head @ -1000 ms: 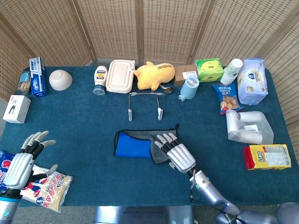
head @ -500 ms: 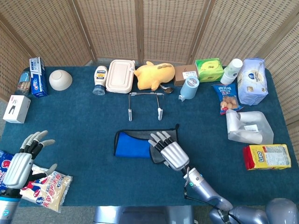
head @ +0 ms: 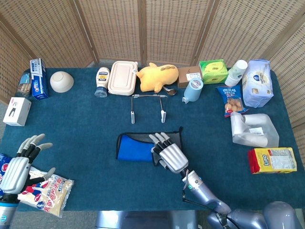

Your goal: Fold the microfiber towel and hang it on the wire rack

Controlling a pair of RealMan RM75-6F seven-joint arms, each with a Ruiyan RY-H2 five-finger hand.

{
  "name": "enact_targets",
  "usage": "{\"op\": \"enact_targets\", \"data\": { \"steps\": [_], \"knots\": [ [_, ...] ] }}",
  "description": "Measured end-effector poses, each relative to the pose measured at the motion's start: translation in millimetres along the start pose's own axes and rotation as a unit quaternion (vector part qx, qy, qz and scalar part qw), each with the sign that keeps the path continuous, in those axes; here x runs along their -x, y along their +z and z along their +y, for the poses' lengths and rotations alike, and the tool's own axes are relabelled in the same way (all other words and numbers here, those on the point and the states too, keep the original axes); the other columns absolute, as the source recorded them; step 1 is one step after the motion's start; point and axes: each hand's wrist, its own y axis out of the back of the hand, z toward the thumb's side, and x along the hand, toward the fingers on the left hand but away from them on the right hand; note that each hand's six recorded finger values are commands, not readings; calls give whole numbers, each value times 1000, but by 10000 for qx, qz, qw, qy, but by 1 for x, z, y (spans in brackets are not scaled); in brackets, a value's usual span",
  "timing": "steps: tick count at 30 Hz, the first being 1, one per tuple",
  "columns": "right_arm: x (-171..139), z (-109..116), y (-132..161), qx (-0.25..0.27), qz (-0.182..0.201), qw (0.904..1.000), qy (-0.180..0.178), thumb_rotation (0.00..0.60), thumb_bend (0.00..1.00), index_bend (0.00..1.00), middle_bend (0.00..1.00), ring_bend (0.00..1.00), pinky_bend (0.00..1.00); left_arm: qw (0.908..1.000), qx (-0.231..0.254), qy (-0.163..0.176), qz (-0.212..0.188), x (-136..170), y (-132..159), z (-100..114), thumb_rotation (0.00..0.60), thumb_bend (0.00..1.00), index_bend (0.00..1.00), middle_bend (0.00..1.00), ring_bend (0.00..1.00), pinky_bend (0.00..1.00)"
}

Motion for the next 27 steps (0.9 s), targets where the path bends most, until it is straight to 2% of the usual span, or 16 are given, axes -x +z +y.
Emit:
{"op": "enact_targets", "data": {
  "steps": [3, 7, 15, 27],
  "knots": [
    [-1, 0, -3, 28, -49, 10000, -16, 600, 444, 386, 47, 0, 0, 10000, 4, -5, 11, 0, -1, 0, 600, 340, 234, 88, 0, 0],
    [-2, 0, -6, 77, -110, 9999, -29, 600, 450, 395, 47, 0, 0, 10000, 16, -14, 5, 0, 0, 0, 600, 340, 234, 87, 0, 0],
    [-5, 1, -9, 214, -163, 9996, -69, 600, 448, 547, 86, 0, 0, 10000, 32, -11, 13, 2, 0, 0, 600, 340, 228, 77, 0, 0],
    [-9, -2, -16, 430, -278, 9986, -144, 600, 443, 677, 126, 0, 0, 10000, 48, 74, 22, 5, 2, 5, 600, 339, 215, 62, 0, 0]
  ]
}}
